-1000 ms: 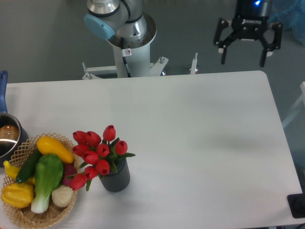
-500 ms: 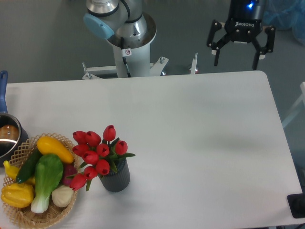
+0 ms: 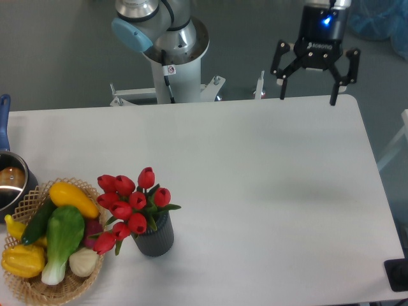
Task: Pick up the flowers from the vase
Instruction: 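Move the open gripper from its start pose toward the table center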
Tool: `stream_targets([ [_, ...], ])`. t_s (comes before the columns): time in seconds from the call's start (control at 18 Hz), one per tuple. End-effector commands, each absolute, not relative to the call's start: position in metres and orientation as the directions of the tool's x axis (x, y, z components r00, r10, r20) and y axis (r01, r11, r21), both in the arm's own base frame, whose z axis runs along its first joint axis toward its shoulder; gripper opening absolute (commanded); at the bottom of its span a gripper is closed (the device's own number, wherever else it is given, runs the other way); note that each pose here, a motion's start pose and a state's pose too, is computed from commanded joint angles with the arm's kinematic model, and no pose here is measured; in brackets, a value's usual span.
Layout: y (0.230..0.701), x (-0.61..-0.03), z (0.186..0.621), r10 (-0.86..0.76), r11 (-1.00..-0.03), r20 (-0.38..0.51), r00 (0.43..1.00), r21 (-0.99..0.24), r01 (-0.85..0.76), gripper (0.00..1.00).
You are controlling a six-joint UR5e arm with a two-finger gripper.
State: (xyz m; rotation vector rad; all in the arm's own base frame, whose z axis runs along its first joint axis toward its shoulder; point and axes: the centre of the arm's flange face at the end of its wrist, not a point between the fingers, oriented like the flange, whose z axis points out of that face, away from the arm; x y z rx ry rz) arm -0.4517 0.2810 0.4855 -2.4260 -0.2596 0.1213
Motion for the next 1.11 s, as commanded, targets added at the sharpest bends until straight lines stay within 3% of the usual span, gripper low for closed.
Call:
stream_targets([
  [0.5,0.292,-0.443,0.469,0.109,-0.813,-0.091,0.990,-0.580,0.037,1.00],
  [0.89,0.305,-0.436,0.459,0.086,-0.812,-0.066,0.994,-0.583,0.032,1.00],
  [1.11,0.343,-0.417,0.425,-0.005,-0.823,-0.009,1.000,-0.568,-0.010,1.00],
])
